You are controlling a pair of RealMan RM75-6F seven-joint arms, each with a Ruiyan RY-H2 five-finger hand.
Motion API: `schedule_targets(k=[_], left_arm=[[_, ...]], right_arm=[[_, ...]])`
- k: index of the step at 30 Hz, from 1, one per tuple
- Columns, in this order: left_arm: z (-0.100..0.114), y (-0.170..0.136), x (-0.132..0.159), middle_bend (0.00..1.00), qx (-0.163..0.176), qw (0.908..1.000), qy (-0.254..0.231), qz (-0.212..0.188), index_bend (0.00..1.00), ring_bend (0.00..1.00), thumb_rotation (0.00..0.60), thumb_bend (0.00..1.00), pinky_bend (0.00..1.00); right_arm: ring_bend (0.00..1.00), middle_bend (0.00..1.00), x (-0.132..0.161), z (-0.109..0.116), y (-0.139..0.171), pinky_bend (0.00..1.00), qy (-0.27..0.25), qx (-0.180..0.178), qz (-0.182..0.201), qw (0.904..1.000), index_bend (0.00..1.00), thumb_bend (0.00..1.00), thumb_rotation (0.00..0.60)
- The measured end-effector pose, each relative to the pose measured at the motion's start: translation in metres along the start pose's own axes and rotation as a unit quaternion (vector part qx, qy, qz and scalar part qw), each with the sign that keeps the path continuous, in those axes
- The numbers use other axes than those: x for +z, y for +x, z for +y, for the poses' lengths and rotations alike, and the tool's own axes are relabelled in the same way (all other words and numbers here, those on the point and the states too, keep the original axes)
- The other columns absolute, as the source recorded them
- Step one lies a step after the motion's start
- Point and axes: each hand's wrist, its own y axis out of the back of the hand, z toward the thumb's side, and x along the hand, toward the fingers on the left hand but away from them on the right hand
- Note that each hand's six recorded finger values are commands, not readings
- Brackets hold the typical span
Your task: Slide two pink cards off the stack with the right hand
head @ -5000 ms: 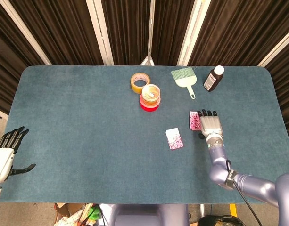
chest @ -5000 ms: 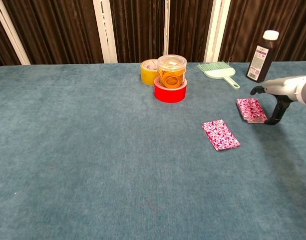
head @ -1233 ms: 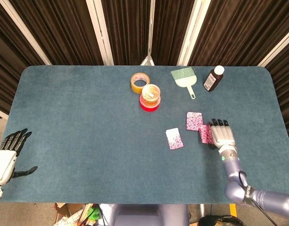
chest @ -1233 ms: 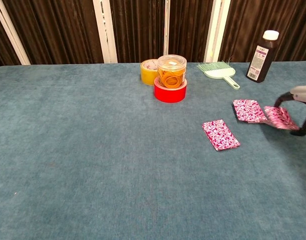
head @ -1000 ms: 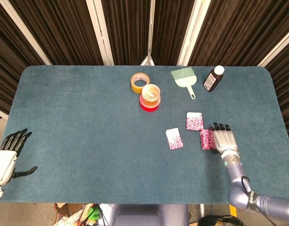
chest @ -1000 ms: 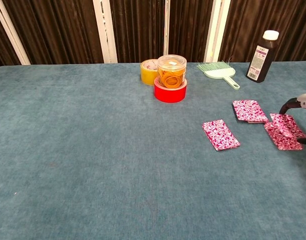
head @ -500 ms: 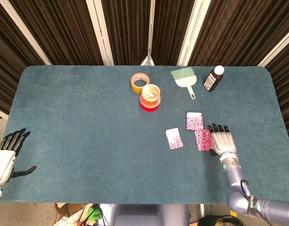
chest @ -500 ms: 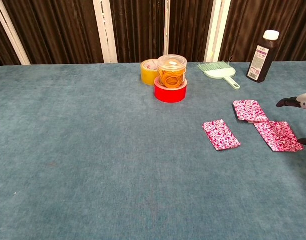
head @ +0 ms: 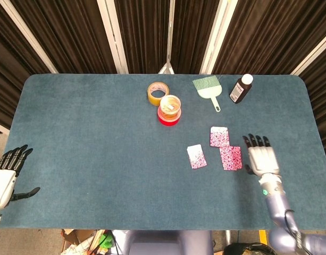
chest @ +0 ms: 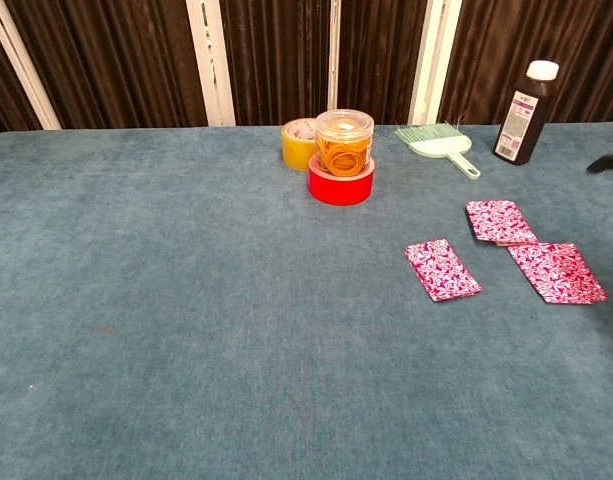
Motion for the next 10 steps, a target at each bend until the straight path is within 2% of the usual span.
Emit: schedule_targets(k=[6, 10], left_arm=[[0.0, -0.001, -0.001, 0.0, 0.007, 0.9998, 0.018, 0.001, 0.0, 0.0, 0.6, 0.0, 0.04], [0.001, -0.002, -0.003, 0.0, 0.016, 0.9991, 0.039, 0.004, 0.0, 0.0, 0.6, 0.0, 0.04]], right_arm=[[0.0, 0.0, -0.028, 0.017, 0.049, 0.0, -0.006, -0.096, 0.017, 0.9952, 0.0, 0.35, 0.6], [0.0, 0.0, -0.055, 0.018, 0.097, 0.0, -0.033, -0.171, 0.026, 0.9844, 0.0, 0.35, 0.6]])
